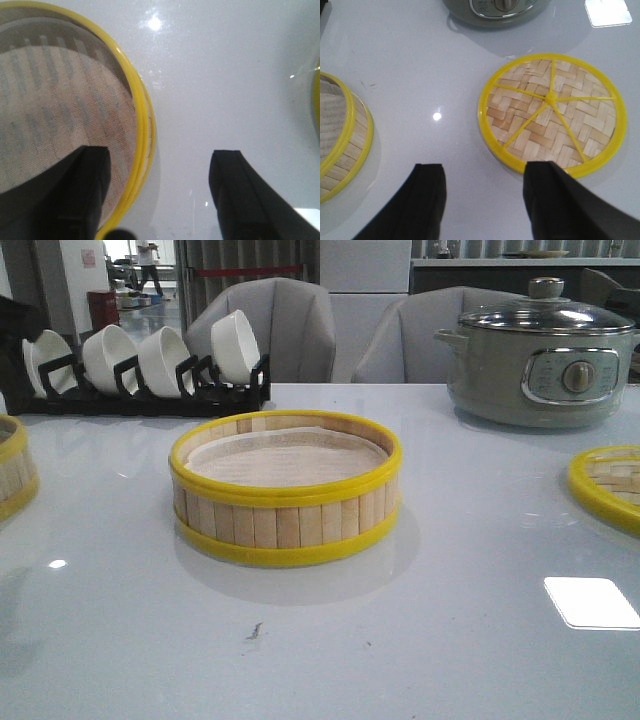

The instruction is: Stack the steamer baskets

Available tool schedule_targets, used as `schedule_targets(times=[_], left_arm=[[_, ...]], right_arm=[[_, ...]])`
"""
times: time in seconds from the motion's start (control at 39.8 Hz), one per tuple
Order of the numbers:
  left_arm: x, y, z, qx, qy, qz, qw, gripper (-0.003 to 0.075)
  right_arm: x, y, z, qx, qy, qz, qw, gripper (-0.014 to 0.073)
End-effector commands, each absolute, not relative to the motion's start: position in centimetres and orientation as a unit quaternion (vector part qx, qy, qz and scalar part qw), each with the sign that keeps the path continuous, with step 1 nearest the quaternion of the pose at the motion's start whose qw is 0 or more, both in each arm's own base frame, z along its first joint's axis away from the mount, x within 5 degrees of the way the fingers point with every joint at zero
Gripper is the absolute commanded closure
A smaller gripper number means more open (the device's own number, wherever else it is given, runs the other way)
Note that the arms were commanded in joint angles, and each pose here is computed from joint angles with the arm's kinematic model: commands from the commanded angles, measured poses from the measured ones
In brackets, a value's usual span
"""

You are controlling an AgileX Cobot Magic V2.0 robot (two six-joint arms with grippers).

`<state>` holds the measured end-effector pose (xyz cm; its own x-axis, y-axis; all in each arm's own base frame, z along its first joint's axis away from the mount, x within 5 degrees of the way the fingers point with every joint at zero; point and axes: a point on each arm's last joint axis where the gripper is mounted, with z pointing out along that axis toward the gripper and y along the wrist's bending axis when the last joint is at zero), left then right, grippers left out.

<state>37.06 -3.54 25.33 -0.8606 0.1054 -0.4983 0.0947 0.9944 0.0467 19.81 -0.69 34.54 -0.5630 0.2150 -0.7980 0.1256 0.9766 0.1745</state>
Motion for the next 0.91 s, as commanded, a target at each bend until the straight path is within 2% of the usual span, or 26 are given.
schedule_targets(times=[0.0,0.25,0.55,0.65,0.73,0.75,0.8,0.83,0.88], left_arm=[[38.6,-3.8,27.0,0.059,0.948,0.014,0.312,0.0256],[41.2,-3.9,24.0,0.056,0.955,0.02,0.29,0.0256],[41.9,-3.9,20.7,0.035,0.969,0.018,0.245,0.027],[41.8,-3.9,20.2,0.024,0.972,0.016,0.233,0.0348],[41.8,-3.9,20.2,0.022,0.973,0.016,0.229,0.0481],[41.8,-3.8,20.2,0.023,0.973,0.017,0.228,0.0568],[41.8,-3.8,20.3,0.023,0.973,0.017,0.229,0.0654],[41.7,-3.8,20.5,0.023,0.972,0.018,0.232,0.0624],[41.8,-3.8,20.9,0.022,0.972,0.017,0.233,0.0618]], right_arm=[[19.9,-0.8,36.4,0.094,0.859,0.048,0.501,0.0129],[19.9,-0.8,36.3,0.094,0.861,0.048,0.498,0.0129],[19.9,-0.8,36.3,0.094,0.86,0.048,0.499,0.0129],[19.9,-0.8,36.4,0.094,0.859,0.048,0.502,0.0129],[19.9,-0.8,36.4,0.094,0.859,0.048,0.502,0.0129],[19.9,-0.8,36.4,0.094,0.859,0.048,0.502,0.0129],[20.0,-0.8,36.4,0.094,0.858,0.048,0.502,0.0129],[20.0,-0.8,36.4,0.094,0.858,0.048,0.502,0.0129],[20.0,-0.8,36.4,0.094,0.858,0.048,0.502,0.0129]])
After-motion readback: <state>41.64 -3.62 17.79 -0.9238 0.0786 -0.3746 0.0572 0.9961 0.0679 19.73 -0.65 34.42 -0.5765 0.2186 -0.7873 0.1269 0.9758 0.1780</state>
